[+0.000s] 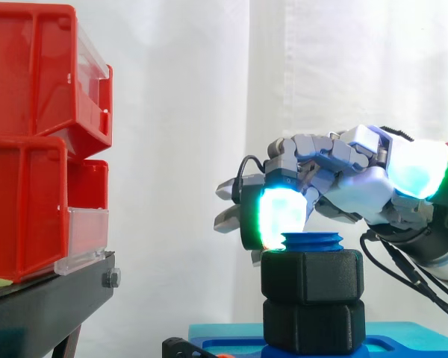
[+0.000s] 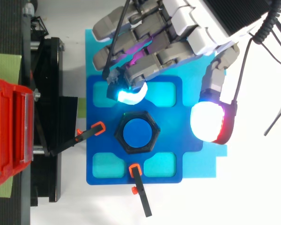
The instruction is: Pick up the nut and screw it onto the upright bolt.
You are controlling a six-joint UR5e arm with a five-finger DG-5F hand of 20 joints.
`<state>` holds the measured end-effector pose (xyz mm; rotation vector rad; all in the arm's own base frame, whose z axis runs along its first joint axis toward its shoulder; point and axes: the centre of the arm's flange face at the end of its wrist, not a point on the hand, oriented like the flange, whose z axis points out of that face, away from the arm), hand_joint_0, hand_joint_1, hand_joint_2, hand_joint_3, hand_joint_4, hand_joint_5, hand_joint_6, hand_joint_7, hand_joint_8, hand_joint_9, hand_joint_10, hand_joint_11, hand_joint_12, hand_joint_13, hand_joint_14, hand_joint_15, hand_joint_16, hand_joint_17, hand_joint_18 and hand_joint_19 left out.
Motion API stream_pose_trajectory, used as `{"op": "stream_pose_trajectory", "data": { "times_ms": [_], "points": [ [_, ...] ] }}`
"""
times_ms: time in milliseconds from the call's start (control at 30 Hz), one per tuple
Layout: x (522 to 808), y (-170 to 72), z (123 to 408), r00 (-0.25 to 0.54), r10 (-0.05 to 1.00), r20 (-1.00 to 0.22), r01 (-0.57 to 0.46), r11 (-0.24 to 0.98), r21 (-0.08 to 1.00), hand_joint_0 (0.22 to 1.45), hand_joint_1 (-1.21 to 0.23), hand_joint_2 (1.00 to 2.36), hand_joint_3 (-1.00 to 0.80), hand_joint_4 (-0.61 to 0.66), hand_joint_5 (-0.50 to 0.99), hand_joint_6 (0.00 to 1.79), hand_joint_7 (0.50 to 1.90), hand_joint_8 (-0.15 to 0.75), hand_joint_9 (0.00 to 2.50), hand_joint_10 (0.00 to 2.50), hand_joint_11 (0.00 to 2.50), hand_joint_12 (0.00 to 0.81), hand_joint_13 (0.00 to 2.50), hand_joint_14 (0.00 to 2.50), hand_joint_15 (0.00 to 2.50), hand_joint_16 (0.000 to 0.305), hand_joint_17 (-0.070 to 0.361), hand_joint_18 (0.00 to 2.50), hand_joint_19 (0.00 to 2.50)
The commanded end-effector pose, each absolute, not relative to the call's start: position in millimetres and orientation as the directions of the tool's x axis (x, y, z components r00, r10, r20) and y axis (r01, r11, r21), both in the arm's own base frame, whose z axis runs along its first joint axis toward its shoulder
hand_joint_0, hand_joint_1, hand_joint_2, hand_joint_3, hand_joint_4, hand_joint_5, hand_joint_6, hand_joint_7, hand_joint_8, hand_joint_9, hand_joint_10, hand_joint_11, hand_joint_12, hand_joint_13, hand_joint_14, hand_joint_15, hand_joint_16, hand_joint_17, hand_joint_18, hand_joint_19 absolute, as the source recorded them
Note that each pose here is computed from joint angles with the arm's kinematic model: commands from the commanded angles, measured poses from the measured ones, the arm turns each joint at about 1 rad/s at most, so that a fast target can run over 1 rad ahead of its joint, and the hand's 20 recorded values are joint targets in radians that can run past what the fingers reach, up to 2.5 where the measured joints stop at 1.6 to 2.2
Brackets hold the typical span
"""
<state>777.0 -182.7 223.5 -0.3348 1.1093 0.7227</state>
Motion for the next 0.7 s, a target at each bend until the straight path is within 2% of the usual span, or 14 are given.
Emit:
{"op": "stream_pose_trajectory", "data": {
  "times_ms": [0, 167, 200, 367, 467, 567, 667],
  "points": [
    [775.6, -183.6, 235.6, 0.259, 0.359, -0.897, -0.68, 0.727, 0.094, 0.44, -0.09, 1.0, -0.5, 0.19, -0.01, 0.51, 1.2, 0.249, 1.13, 0.0, 0.0, 0.234, 0.77, 0.0, 0.0, 0.035, 0.078, 0.51, 0.15],
    [768.9, -185.9, 267.9, 0.286, 0.341, -0.895, -0.689, 0.723, 0.055, 0.44, -0.1, 1.0, -0.5, 0.21, -0.02, 0.51, 1.16, 0.247, 1.11, 0.0, 0.0, 0.237, 0.77, 0.0, 0.0, 0.035, 0.079, 0.51, 0.15],
    [752.7, -183.5, 293.4, 0.282, 0.304, -0.91, -0.668, 0.743, 0.041, 0.44, -0.11, 1.0, -0.5, 0.23, -0.02, 0.51, 1.15, 0.247, 1.1, 0.0, 0.0, 0.238, 0.77, 0.0, 0.0, 0.036, 0.08, 0.52, 0.15],
    [725.9, -173.1, 314.7, 0.315, 0.222, -0.923, -0.609, 0.793, -0.017, 0.44, -0.13, 1.0, -0.5, 0.23, -0.03, 0.51, 1.13, 0.253, 1.09, 0.0, 0.0, 0.24, 0.77, 0.0, 0.0, 0.036, 0.08, 0.54, 0.15],
    [707.1, -170.3, 326.5, 0.353, 0.149, -0.924, -0.527, 0.847, -0.064, 0.45, -0.13, 1.0, -0.5, 0.24, -0.03, 0.51, 1.12, 0.253, 1.09, 0.0, 0.0, 0.241, 0.77, 0.0, 0.0, 0.036, 0.081, 0.54, 0.15],
    [696.4, -168.5, 323.5, 0.313, 0.127, -0.941, -0.493, 0.869, -0.046, 0.45, -0.14, 1.0, -0.5, 0.25, -0.03, 0.51, 1.12, 0.254, 1.09, 0.0, 0.0, 0.242, 0.76, 0.0, 0.0, 0.036, 0.081, 0.54, 0.15],
    [685.7, -166.5, 313.5, 0.184, 0.109, -0.977, -0.44, 0.898, 0.017, 0.45, -0.16, 1.0, -0.5, 0.25, -0.04, 0.5, 1.12, 0.253, 1.08, 0.0, 0.0, 0.245, 0.76, 0.0, 0.0, 0.036, 0.08, 0.54, 0.15]
  ]
}}
